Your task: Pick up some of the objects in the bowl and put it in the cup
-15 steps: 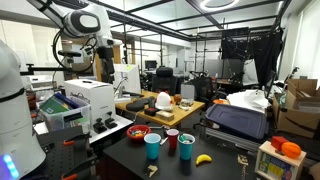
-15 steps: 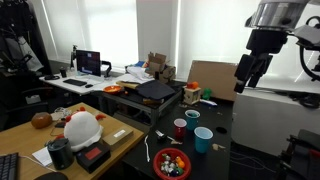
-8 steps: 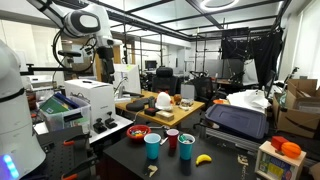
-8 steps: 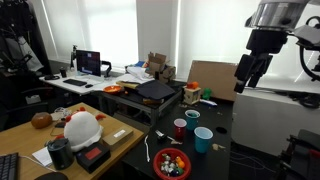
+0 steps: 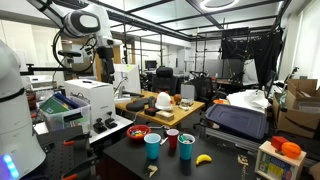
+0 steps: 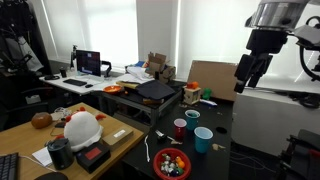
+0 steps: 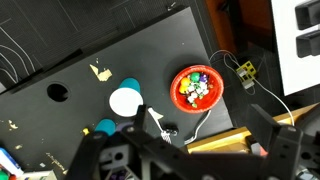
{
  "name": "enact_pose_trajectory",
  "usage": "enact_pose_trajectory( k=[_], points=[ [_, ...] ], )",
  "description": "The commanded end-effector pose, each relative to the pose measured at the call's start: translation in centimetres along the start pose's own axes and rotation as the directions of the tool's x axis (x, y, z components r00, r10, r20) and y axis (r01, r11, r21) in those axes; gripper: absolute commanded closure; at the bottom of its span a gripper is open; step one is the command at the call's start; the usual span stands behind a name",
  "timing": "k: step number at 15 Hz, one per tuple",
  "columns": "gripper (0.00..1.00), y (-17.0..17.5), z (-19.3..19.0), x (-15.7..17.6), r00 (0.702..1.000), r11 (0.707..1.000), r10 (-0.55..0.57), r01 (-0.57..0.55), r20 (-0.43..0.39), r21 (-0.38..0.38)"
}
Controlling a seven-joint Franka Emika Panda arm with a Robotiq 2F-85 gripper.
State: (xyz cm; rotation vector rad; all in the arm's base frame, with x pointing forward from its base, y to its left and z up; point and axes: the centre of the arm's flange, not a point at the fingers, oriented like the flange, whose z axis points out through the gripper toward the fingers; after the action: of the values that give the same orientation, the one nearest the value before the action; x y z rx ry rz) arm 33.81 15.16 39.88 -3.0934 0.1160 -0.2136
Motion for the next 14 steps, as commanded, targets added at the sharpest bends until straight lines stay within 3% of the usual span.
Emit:
enact_pose_trajectory(
  k=[1, 6, 14],
  points=[
    [0.00, 0.0, 0.0, 0.0, 1.000, 1.000, 0.000, 0.000, 0.000, 0.000],
    [0.00, -0.1, 0.6, 2.7, 1.000, 0.999, -0.023, 0.024, 0.003, -0.042],
    [0.00, -1.2, 4.4, 8.2, 0.995, 0.999, -0.036, 0.038, 0.088, -0.029]
  ],
)
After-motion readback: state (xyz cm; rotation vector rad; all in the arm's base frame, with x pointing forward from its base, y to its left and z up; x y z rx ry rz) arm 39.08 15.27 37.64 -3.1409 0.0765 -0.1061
